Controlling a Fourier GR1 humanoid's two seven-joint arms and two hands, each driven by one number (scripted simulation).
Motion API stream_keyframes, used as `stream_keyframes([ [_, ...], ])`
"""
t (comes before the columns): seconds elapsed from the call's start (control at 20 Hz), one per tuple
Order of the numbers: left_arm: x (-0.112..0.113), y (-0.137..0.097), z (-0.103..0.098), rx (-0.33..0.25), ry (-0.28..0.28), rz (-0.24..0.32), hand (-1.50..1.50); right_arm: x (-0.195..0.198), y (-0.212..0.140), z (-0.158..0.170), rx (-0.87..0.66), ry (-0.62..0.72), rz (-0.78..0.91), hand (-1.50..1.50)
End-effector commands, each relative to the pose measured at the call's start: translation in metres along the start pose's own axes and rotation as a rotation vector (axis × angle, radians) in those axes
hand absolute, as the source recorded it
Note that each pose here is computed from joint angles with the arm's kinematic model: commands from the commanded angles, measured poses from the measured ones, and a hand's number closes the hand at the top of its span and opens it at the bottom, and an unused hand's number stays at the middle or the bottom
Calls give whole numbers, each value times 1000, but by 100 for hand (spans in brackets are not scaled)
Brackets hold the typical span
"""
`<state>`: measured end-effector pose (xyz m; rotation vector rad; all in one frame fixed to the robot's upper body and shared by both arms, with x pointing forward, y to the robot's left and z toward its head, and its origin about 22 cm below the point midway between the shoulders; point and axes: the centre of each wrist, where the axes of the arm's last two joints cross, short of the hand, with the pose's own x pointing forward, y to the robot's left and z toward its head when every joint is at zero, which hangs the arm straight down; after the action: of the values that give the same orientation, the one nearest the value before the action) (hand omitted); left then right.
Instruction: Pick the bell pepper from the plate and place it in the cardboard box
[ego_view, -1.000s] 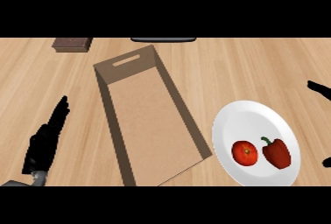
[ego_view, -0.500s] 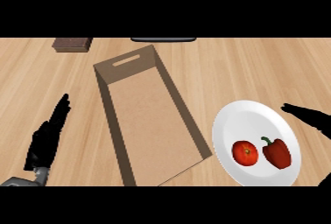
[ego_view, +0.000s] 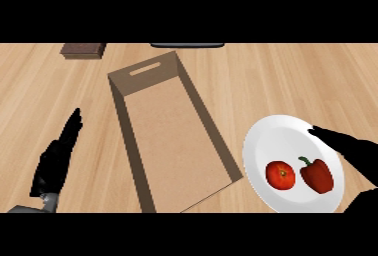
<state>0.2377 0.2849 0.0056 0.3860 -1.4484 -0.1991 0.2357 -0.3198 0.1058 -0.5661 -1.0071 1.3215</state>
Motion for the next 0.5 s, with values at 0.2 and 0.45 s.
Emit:
stream_keyframes([
  [0.2,6,13,-4,10,-4,-3,0,-18,4,-19,25,54,24,-150],
  [0.45,3,4,12,4,-10,0,0,-14,26,-18,17,42,14,-150],
])
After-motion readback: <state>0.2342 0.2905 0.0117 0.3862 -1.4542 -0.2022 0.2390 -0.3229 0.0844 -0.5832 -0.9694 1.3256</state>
